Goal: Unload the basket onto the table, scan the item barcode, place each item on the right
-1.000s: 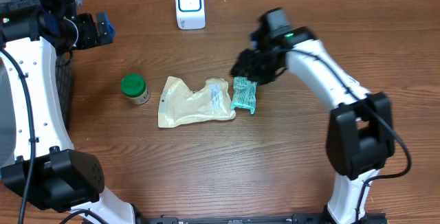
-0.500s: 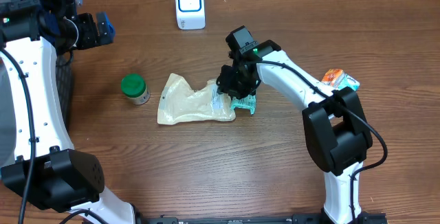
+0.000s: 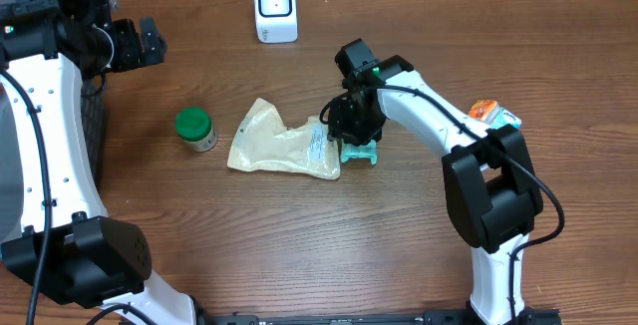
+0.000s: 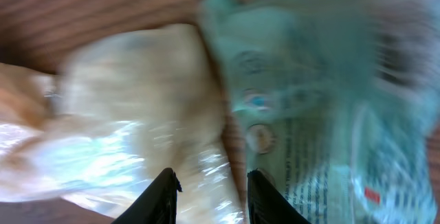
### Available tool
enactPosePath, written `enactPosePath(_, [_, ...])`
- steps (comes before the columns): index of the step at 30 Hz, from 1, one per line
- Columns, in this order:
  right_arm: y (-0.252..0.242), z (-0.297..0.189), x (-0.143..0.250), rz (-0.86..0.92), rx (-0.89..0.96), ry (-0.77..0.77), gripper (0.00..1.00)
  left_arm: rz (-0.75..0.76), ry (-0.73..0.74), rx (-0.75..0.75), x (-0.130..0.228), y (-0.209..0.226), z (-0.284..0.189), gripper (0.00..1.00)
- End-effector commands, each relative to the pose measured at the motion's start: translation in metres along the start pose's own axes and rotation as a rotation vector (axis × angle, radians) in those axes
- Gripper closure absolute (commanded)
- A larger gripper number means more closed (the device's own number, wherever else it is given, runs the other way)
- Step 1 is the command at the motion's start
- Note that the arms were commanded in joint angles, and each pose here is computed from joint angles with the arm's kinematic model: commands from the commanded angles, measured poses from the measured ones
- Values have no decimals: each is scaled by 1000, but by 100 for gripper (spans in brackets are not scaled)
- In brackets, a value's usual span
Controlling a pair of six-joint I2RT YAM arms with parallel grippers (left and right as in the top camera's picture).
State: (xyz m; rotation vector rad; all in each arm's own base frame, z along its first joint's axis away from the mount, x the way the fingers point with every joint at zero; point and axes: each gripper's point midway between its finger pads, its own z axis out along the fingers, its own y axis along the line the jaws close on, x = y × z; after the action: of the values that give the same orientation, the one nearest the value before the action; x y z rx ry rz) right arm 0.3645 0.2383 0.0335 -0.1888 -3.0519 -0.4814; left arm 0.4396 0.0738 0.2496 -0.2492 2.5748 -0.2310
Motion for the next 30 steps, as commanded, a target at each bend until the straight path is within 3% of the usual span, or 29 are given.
enactPosePath(1, [-28, -3, -10, 13, 62, -8, 69, 3, -27, 6, -5, -4, -8, 1])
enactPosePath(11, [-50, -48, -40, -24, 20, -28, 70, 3, -27, 6, -5, -4, -8, 0])
enactPosePath(15, [-42, -63, -62, -7, -11, -108, 90, 3, -27, 6, -5, -4, -8, 0])
enactPosePath(30, [-55, 2, -63, 12, 86, -92, 95, 3, -27, 7, -5, -4, -8, 0])
